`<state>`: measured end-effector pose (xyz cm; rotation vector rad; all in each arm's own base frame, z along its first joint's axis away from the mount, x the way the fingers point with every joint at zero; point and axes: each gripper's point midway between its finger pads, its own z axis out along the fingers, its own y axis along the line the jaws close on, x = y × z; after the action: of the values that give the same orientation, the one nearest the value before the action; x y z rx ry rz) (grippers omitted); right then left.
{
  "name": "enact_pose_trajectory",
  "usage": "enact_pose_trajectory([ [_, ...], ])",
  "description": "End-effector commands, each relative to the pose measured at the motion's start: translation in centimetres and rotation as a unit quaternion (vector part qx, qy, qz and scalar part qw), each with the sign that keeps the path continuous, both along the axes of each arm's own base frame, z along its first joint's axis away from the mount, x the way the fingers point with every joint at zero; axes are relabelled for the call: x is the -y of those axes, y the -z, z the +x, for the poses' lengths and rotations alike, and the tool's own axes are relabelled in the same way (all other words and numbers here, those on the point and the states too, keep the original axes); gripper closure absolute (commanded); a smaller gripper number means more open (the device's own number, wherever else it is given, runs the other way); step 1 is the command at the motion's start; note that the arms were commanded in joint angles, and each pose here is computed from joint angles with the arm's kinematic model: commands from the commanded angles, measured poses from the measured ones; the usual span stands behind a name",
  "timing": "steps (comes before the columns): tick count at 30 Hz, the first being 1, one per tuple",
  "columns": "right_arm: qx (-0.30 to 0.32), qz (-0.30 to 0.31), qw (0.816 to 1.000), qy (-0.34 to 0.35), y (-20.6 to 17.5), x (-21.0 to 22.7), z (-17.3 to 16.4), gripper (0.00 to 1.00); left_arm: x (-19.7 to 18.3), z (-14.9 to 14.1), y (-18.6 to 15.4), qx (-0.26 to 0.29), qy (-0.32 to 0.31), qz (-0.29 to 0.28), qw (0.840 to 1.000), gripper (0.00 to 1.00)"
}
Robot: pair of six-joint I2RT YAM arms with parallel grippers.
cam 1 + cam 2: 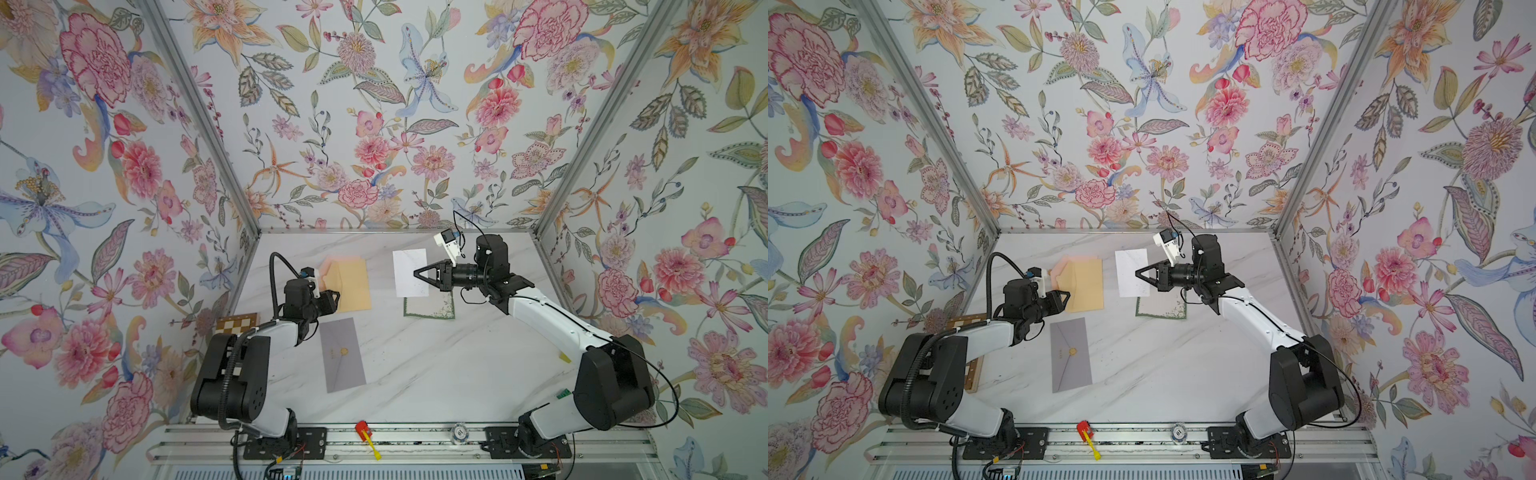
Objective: Fold the letter paper in half and place it into the envelope
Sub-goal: Pick up the envelope from the center of the board.
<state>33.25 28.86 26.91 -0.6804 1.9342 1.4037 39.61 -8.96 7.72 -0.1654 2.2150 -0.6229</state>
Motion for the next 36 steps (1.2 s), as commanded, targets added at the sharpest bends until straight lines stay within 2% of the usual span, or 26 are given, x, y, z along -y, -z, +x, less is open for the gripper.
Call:
enact_pose_trajectory([
  [1, -0.018, -0.004, 1.000, -0.003, 1.2, 0.3, 0.3, 1.00, -0.2, 1.2, -0.3, 0.010, 0.002, -0.018, 1.000, 0.57],
  [11, -0.035, -0.002, 0.999, -0.006, 2.3, 0.8, 0.6, 1.00, -0.9, 1.6, 1.4, -0.009, -0.003, -0.024, 1.000, 0.57],
  [16, -0.043, -0.001, 0.999, -0.008, 2.8, 0.9, 0.8, 1.00, -0.2, 2.6, 2.2, -0.010, 0.004, -0.050, 0.999, 0.57],
  [36, -0.075, 0.005, 0.997, -0.008, 4.7, 1.5, 0.6, 1.00, -0.3, 4.2, 4.5, -0.030, -0.007, -0.053, 0.998, 0.58],
])
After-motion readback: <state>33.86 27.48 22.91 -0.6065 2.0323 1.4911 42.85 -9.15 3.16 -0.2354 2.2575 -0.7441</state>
